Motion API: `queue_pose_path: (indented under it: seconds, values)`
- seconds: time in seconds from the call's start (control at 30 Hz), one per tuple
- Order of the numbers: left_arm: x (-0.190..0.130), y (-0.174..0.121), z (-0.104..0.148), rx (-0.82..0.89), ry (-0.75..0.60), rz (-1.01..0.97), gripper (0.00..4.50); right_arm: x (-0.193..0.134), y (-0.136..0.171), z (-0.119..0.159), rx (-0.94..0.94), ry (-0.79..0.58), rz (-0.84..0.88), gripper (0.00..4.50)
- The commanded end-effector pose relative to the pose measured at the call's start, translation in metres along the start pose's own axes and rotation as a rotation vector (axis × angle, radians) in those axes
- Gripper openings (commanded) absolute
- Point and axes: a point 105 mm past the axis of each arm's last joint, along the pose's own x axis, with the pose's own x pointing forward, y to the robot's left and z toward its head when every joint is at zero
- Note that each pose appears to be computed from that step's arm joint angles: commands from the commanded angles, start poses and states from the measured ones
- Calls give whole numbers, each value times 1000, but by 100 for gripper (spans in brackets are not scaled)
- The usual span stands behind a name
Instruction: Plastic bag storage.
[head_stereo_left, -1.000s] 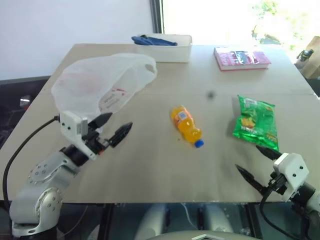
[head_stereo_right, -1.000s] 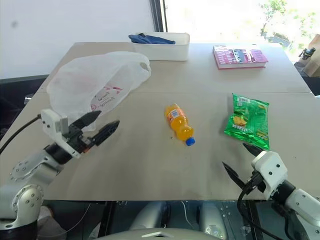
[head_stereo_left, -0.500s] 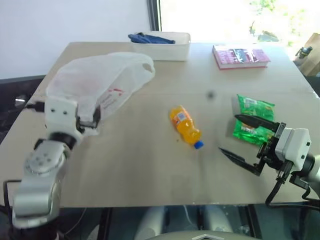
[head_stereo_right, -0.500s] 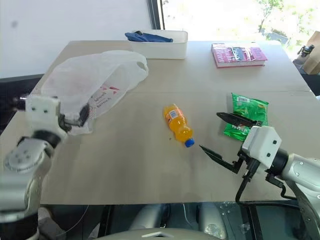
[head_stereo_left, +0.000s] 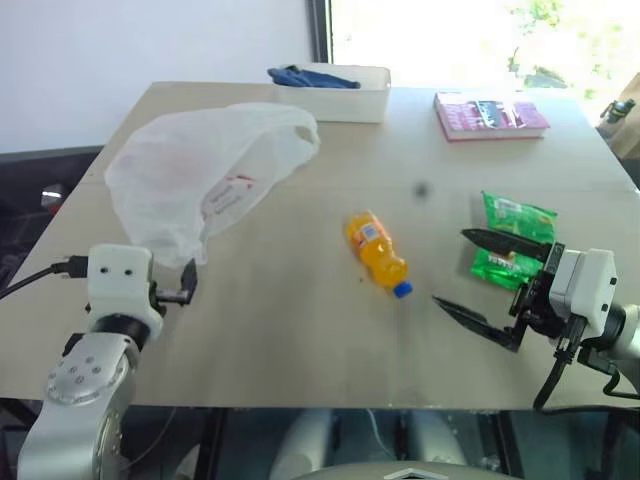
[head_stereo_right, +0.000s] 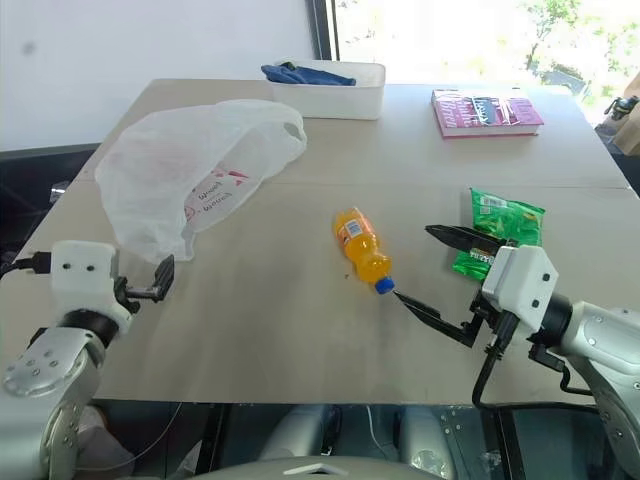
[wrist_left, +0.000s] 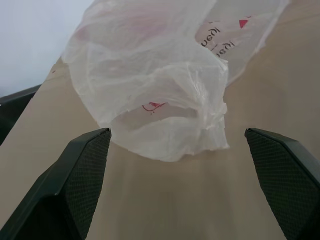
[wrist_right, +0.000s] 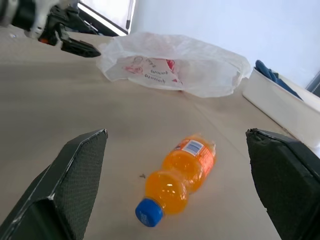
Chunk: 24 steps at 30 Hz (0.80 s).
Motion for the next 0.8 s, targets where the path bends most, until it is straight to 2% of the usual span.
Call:
queue_pose_path:
  seconds: [0.03, 0.4, 0.5, 0.6, 0.63, 0.67, 0.77, 0.8]
  values:
    - [8, -1, 2, -11, 10, 14, 444, -3, 4, 12, -60, -30, 25, 450]
    - [34, -15, 3, -95, 31, 8, 444, -6, 7, 16, -92, -27, 43, 450]
    - [36, -21, 4, -148, 36, -12, 378, -6, 7, 17, -103, -26, 51, 450]
    - [35, -22, 8, -178, 23, -24, 244, -6, 7, 18, -103, -30, 52, 450]
    - [35, -22, 9, -184, 20, -29, 177, -7, 8, 17, -102, -28, 55, 450]
    - [35, -22, 10, -186, 19, -32, 153, -8, 8, 17, -100, -28, 56, 450]
    - [34, -23, 12, -204, 6, -56, 3, -11, 9, 17, -94, -25, 58, 450]
    - [33, -23, 13, -207, 2, -61, 3, -13, 8, 17, -92, -22, 56, 450]
